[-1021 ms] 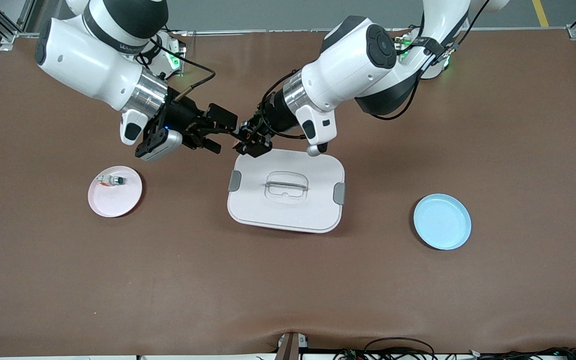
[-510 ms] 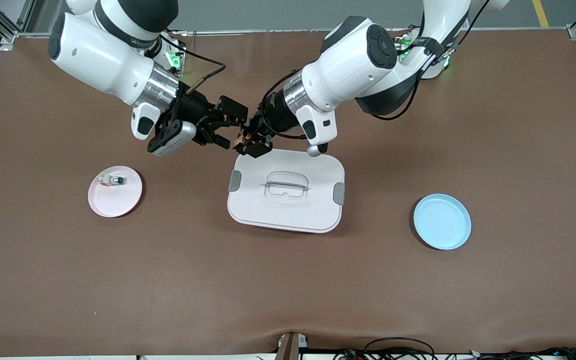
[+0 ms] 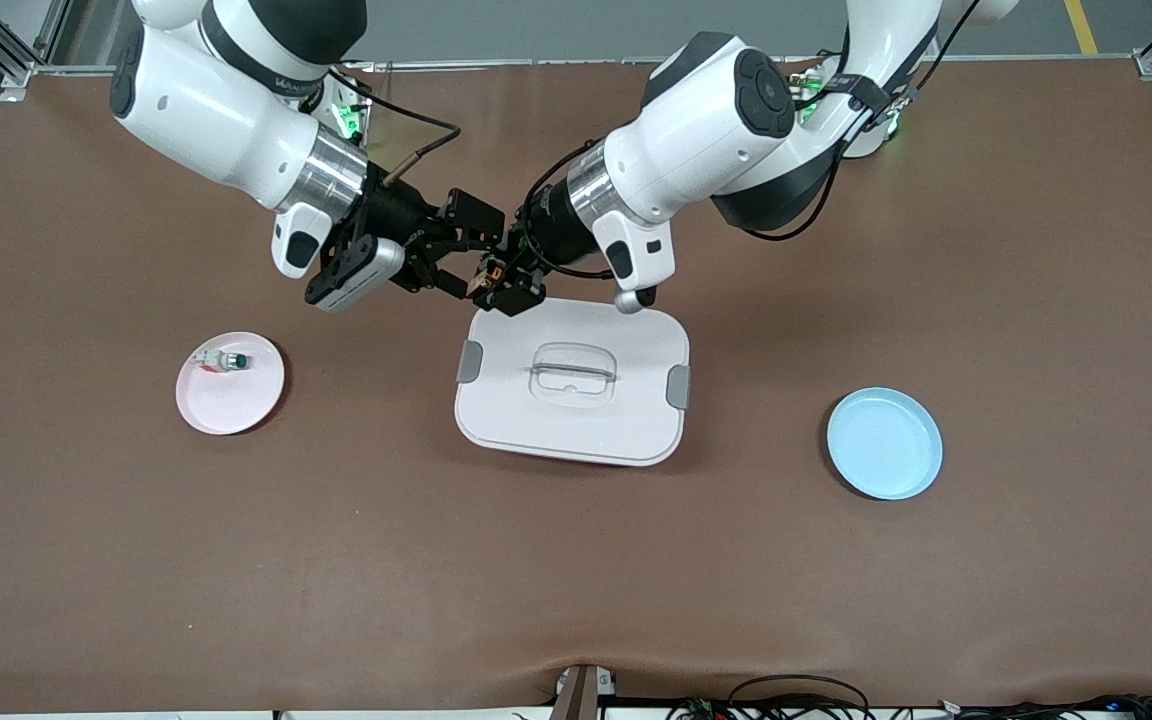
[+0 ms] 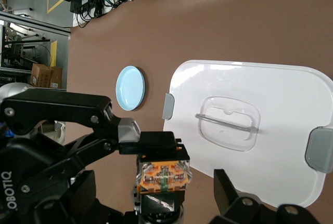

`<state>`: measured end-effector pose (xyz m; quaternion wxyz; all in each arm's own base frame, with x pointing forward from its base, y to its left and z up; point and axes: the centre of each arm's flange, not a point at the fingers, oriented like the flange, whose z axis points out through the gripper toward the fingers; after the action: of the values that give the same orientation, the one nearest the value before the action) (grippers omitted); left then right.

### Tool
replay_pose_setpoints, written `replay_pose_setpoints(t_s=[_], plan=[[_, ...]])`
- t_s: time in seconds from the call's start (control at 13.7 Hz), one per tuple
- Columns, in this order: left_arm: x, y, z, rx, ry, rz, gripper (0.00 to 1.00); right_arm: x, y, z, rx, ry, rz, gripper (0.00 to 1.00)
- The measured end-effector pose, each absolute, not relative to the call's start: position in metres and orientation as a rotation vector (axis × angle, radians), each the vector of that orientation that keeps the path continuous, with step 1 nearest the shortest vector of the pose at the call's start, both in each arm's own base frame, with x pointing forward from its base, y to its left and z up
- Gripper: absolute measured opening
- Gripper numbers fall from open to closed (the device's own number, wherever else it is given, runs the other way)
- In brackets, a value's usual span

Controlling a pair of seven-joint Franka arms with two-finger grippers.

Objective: Transfer orange switch to right arm and place
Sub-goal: 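Close the right gripper on the switch held by the left gripper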

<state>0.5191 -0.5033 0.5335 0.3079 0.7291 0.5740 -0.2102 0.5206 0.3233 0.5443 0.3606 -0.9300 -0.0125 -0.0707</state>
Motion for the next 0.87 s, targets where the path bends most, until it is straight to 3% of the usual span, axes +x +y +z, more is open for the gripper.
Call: replay_pose_setpoints(t_s=[0.29, 0.51, 0.73, 0.87], plan=[[0.5202, -0.5023, 0.5333, 1.926, 1.520, -0.554, 0.72, 0.5248, 0.3196, 0.5399, -2.402, -0.064, -0.199, 1.00], [0.5202, -0.5022, 0.5333, 1.926, 1.520, -0.554, 0.72, 0.5270, 0.3193, 0.5358, -2.406, -0.070, -0.202, 0.70], [0.5202, -0.5022, 0.5333, 1.926, 1.520, -0.554, 0.72, 0.5274, 0.3192, 0.5362, -2.405, -0.074, -0.207, 0.62], [0.5204, -0.5025, 0.5322, 1.926, 1.521, -0.555, 0.72, 0.5271, 0.3207, 0.5390, -2.397, -0.077, -0.210, 0.46]])
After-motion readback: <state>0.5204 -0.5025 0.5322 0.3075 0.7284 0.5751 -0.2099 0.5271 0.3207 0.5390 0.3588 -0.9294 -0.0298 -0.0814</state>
